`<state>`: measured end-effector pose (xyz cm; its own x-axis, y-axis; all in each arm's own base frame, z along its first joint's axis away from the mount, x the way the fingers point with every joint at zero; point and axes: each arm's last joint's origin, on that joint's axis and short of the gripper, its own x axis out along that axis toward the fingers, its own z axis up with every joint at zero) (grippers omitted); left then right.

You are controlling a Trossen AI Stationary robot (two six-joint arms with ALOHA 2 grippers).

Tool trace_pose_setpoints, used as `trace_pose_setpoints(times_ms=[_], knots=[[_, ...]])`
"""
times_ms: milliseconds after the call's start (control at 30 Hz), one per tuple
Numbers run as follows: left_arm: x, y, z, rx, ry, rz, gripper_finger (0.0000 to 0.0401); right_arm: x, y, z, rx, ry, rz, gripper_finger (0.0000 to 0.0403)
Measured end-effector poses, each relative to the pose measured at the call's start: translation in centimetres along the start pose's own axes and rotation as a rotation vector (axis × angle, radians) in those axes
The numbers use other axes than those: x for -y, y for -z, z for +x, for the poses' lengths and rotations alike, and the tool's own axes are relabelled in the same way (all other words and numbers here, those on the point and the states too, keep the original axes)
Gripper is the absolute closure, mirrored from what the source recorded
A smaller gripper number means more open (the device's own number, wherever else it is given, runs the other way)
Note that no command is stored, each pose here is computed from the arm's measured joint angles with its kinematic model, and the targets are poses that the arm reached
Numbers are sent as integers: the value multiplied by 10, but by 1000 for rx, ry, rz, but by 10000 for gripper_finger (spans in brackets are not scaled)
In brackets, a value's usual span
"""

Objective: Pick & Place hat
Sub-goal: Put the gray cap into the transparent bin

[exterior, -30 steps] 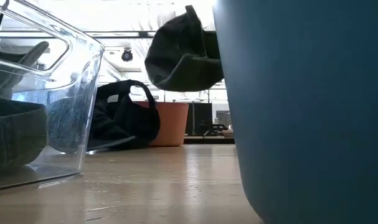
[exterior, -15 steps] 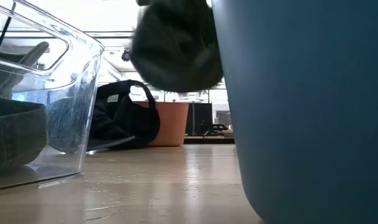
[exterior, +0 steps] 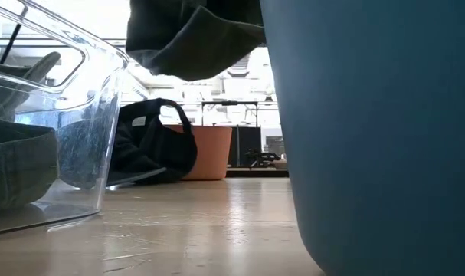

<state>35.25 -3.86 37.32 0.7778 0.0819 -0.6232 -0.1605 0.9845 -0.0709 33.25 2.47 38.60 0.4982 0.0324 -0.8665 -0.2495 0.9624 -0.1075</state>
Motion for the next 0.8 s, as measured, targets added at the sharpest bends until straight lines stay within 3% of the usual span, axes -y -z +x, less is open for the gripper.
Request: trace_pose_setpoints(times_ms=[200, 400, 600, 800], knots=[[0, 1, 1, -8, -1, -6, 253, -3, 0, 0, -2, -5, 0, 390], [1, 1, 2, -7, 1, 8, 381, -3, 0, 0, 1, -4, 5, 383], [2, 5, 0, -30, -80, 18, 394, 0, 0, -2, 13, 6, 57, 332], [9, 16, -14, -67, -186, -23, 395, 3, 3, -20, 58, 113, 85, 259]])
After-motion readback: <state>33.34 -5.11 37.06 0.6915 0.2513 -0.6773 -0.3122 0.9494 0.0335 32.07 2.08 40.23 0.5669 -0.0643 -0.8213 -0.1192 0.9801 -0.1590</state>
